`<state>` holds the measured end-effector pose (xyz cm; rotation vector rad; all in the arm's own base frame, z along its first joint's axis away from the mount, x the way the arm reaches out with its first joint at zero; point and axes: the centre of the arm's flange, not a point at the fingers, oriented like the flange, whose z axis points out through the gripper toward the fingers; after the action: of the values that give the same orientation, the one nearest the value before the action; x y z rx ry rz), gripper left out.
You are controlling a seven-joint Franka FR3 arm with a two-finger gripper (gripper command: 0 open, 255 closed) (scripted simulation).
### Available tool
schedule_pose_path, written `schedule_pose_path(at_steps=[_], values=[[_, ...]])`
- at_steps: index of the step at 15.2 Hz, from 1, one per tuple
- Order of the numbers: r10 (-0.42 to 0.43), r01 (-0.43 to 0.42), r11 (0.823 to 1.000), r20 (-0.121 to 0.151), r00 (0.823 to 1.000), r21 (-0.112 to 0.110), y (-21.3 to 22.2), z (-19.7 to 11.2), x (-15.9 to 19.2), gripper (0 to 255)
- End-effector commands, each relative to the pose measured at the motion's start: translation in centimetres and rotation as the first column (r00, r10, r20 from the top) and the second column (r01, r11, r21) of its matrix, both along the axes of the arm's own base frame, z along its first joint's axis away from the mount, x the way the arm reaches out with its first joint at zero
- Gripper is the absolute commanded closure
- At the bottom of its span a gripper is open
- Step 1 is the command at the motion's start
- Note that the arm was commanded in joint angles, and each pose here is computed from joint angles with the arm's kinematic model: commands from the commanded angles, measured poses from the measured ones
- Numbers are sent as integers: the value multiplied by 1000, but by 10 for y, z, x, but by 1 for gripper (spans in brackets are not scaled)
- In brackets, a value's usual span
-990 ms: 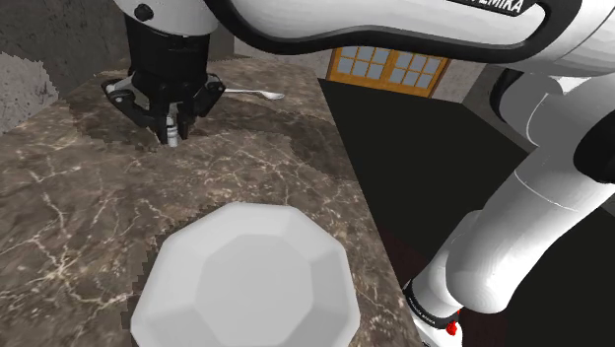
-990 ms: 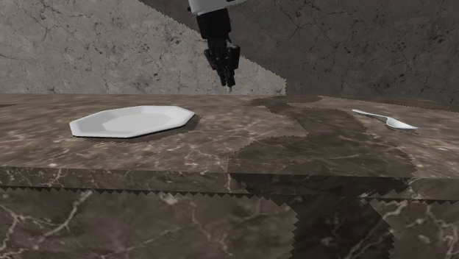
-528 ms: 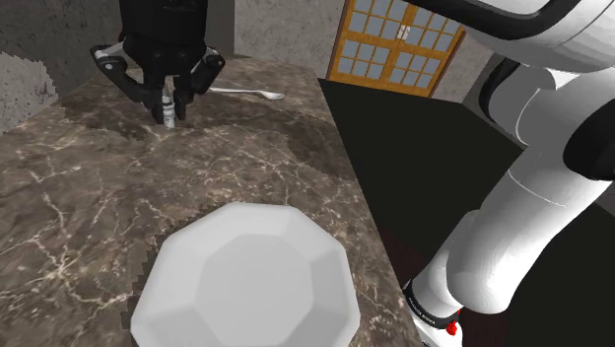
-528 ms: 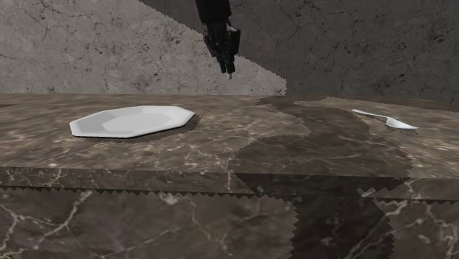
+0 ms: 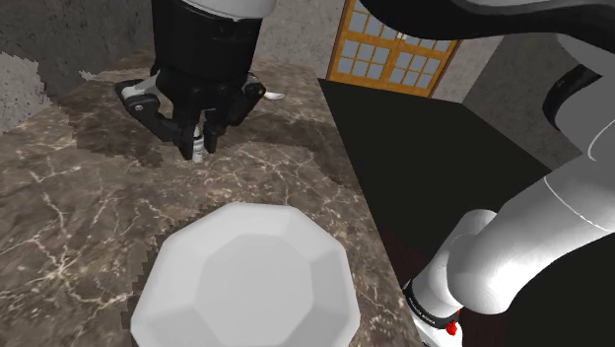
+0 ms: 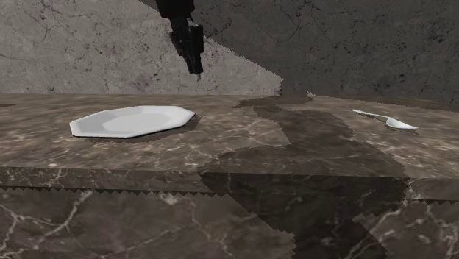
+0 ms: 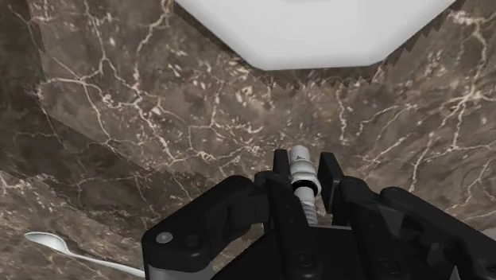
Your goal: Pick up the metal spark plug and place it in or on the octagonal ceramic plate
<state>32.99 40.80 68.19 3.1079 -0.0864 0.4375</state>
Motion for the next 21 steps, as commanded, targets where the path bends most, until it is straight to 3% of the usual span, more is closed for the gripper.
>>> schedule_pose_path(at_steps=[1,10,21], values=[[-1,1,1000,-1,1000,1,2,0,-26,255],[-1,1,1000,-1,1000,1,11,-2,-147,255],[-1,1,1000,-1,1000,1,11,-60,-147,255]])
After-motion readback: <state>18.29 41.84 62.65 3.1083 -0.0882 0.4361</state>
